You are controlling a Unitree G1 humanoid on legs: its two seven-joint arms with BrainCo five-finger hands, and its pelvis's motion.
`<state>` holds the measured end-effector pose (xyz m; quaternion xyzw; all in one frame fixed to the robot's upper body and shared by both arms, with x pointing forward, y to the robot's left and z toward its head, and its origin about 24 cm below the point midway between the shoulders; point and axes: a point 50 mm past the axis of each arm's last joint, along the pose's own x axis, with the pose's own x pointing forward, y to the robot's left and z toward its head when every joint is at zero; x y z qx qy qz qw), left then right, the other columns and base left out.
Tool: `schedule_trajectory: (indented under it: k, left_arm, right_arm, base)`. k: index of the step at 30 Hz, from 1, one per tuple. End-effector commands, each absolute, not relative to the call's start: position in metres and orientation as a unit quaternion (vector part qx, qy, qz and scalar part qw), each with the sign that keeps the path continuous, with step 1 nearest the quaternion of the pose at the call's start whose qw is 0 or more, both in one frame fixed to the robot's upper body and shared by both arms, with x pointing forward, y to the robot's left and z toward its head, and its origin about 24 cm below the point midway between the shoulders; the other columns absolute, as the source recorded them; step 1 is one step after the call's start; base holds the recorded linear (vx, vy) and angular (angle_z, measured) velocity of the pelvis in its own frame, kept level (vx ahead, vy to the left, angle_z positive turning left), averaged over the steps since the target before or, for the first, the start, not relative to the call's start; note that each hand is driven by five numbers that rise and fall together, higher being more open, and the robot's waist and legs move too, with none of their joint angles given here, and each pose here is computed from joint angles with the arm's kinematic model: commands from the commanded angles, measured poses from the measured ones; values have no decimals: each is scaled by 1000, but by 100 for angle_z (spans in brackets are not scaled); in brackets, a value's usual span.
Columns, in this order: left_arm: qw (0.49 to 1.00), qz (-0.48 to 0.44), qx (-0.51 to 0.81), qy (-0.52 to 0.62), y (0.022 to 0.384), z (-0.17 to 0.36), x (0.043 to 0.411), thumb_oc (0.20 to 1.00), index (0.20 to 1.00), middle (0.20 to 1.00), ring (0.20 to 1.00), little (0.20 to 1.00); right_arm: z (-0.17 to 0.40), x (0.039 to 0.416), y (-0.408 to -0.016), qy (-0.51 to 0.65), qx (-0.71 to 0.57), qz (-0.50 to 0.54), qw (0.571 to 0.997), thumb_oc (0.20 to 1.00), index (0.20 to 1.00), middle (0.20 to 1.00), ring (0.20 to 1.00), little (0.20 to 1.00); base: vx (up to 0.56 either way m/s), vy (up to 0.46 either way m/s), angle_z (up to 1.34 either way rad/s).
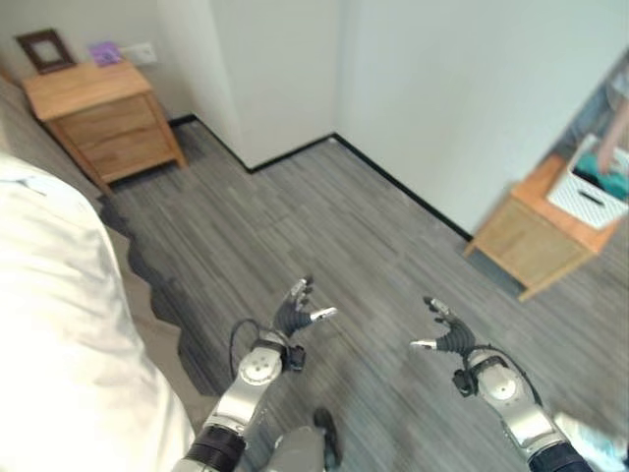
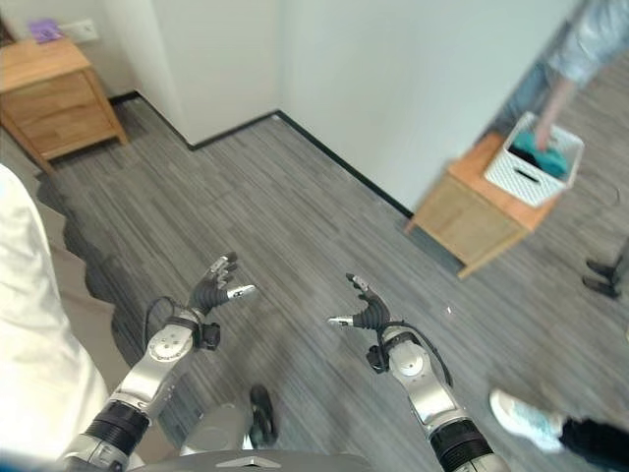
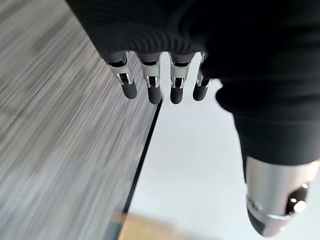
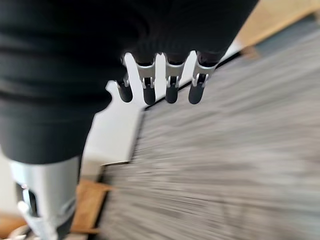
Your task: Making the bed.
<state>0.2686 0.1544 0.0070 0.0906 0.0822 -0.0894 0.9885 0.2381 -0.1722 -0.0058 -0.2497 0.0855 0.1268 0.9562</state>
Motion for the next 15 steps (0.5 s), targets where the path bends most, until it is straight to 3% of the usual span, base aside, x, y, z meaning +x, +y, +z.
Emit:
schedule_trajectory:
  k: [1, 6, 11, 15]
  left_arm:
    - [988, -123, 86, 22, 123, 26, 272, 1000, 1000, 1000, 1000, 1000]
    - [988, -131, 85, 15, 118, 29, 274, 1000, 1000, 1000, 1000, 1000]
    - [983, -148, 104, 17, 122, 25, 270, 1000, 1000, 1000, 1000, 1000]
    - [985, -135, 101, 47, 135, 11, 258, 1000, 1000, 1000, 1000, 1000]
  right_arm:
    - [18, 254, -188, 33, -265, 81, 960, 1000, 1000, 1000, 1000, 1000]
    - [17, 246, -196, 38, -244, 68, 967, 1000, 1000, 1000, 1000, 1000]
    - [8, 233, -205, 61, -243, 55, 967, 1000, 1000, 1000, 1000, 1000]
    - [2, 230, -204, 75, -265, 67, 959, 1000, 1000, 1000, 1000, 1000]
  base:
    - [310, 78, 150]
    - [407, -38, 131]
    - [670, -232, 153]
    - [584, -242, 78]
